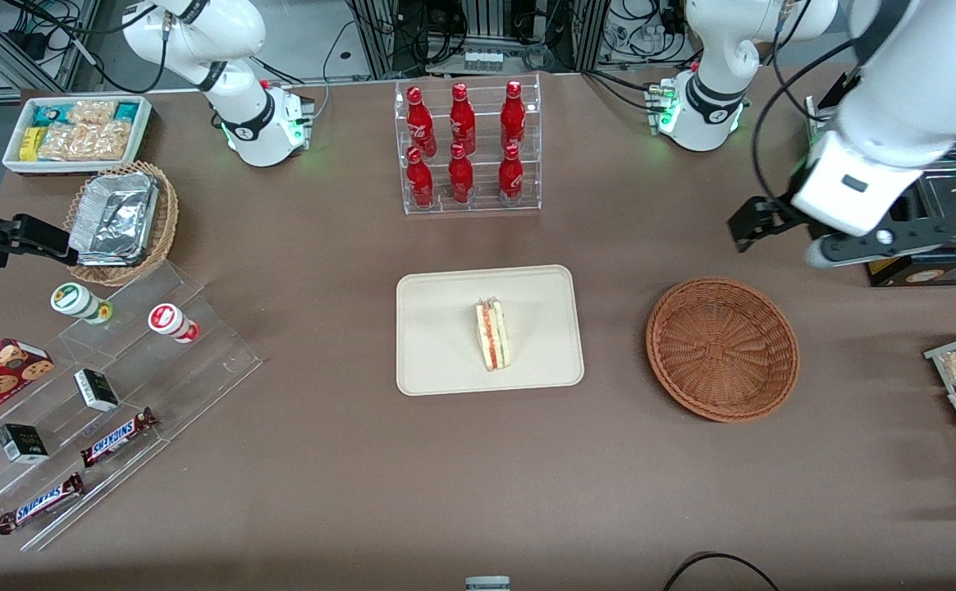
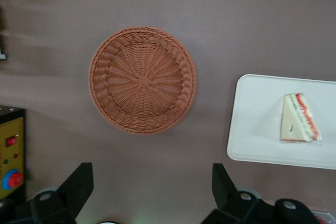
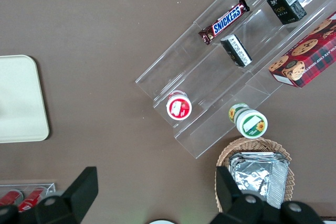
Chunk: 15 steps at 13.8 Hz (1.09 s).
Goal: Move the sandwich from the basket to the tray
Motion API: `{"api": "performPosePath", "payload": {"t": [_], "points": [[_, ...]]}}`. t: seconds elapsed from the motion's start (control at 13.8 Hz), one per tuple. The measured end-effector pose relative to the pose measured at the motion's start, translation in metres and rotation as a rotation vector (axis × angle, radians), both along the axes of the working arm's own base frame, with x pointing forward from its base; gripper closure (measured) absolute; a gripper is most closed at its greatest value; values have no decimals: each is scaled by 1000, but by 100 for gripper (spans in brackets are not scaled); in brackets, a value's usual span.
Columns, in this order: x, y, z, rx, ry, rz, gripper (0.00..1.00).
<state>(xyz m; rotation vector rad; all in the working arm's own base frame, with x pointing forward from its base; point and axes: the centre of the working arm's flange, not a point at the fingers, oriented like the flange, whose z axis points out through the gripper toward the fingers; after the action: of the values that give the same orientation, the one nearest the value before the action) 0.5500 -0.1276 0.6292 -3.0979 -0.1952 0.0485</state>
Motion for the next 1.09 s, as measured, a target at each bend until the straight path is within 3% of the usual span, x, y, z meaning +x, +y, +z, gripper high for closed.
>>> {"api": "performPosePath", "payload": {"t": [0.44, 0.65, 1.09], "points": [[9, 75, -20, -5, 60, -88, 0], [11, 81, -39, -5, 71, -91, 0], [-23, 105, -14, -7, 28, -131, 0]]}}
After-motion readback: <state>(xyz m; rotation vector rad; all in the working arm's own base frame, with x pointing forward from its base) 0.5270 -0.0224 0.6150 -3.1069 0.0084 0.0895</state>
